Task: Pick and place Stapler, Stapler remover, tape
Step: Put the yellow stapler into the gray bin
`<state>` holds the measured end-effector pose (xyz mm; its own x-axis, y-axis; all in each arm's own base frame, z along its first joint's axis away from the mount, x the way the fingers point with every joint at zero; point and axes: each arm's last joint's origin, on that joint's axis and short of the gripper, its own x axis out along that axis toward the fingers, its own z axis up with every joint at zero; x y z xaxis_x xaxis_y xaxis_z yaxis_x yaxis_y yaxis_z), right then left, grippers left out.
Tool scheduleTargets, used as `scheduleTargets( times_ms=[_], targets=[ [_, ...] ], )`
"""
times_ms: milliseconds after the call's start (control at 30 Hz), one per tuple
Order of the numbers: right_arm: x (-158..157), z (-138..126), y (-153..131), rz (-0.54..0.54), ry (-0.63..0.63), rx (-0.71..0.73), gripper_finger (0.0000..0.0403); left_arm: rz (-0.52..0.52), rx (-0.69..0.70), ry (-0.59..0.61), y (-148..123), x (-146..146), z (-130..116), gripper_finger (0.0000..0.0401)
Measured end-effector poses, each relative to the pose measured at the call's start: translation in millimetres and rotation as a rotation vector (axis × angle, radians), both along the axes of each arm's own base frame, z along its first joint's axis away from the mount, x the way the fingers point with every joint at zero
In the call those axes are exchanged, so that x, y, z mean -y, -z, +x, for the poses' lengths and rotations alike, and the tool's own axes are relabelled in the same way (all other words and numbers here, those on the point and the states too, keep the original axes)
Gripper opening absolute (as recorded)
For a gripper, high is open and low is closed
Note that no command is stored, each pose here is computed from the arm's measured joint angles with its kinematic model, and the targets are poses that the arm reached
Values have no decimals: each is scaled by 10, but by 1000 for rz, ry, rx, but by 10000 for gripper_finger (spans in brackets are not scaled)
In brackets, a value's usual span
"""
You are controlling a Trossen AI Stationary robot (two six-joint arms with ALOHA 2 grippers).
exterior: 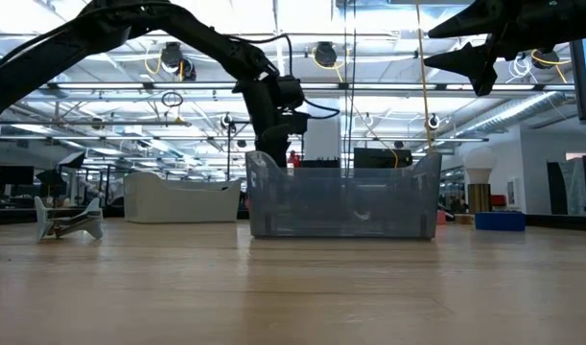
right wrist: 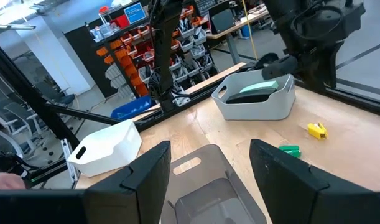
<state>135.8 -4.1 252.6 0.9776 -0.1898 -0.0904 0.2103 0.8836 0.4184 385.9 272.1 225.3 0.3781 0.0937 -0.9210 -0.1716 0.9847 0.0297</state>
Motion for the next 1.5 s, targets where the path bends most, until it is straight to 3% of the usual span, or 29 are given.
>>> scheduleTargets(
  times_ms=[267,533,833,1233,1333,1500],
  targets=[
    [1,0,0,18,3,3,212,31,-43,144,200,139,52,231],
    [0,0,1,18,4,3,212,42,-114,271,478,273,32,266],
    [1,0,0,36,7,7,212,111,-80,328,573,337,120,266],
    [1,0,0,61,10,12,212,61,-128,282,825,243,96,262],
    [1,0,0,61,10,12,212,50,-129,263,829,242,92,236],
    [1,0,0,60,10,12,212,49,-133,260,834,276,112,158]
  ],
)
